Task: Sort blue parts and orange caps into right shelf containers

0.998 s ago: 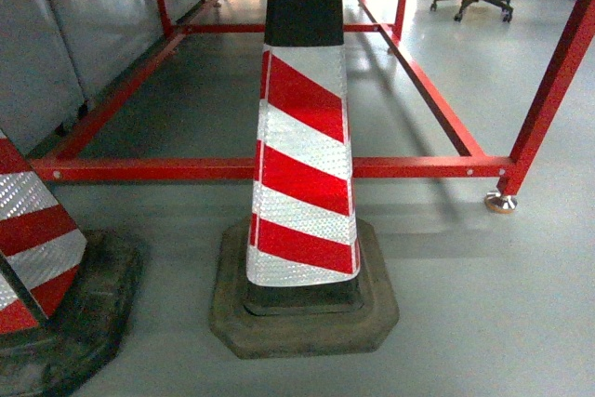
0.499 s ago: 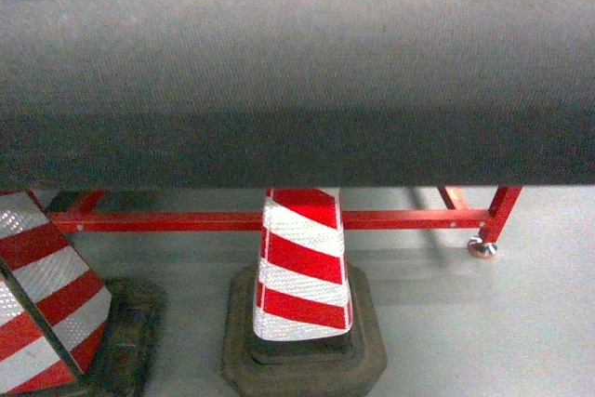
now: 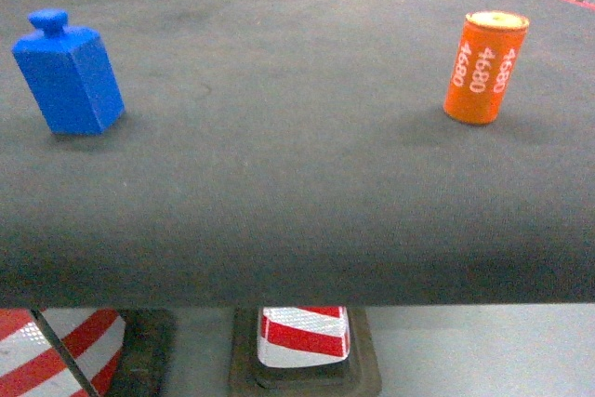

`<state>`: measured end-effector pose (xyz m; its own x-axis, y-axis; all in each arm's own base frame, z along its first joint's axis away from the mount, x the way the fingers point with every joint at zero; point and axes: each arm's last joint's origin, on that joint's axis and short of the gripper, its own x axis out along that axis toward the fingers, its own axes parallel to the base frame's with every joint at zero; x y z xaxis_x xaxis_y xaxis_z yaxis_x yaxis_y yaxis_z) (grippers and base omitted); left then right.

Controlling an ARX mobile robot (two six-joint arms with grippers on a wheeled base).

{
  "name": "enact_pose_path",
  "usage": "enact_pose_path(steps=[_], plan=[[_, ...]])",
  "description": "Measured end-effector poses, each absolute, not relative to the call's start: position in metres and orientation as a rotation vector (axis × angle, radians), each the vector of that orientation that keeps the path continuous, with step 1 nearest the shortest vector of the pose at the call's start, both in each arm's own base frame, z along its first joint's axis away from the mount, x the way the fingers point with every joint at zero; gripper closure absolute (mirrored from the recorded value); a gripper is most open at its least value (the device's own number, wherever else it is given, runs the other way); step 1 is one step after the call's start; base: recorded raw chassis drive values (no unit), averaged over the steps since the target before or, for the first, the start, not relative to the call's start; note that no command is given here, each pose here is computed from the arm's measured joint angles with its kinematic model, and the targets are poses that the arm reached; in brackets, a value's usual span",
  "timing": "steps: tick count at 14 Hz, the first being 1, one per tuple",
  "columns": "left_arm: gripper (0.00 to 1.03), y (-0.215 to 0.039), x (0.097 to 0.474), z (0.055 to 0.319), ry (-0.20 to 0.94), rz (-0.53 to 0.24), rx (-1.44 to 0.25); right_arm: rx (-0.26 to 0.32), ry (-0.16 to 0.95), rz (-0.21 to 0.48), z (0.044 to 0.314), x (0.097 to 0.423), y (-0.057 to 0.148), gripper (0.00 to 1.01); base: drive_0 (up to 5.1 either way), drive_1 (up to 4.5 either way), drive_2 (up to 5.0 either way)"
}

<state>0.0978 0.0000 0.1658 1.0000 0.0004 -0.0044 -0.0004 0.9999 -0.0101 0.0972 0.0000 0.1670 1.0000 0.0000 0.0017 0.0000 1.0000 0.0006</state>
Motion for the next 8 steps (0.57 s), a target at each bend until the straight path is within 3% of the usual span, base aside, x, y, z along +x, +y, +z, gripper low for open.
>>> enact_pose_path(steps=[8], plan=[[0.05,0.0,0.0978,0.1657,0.005,0.0,-0.01,0.001,-0.004,0.0,0.1672,0.0972,0.0,0.03,0.0,0.0,0.0]])
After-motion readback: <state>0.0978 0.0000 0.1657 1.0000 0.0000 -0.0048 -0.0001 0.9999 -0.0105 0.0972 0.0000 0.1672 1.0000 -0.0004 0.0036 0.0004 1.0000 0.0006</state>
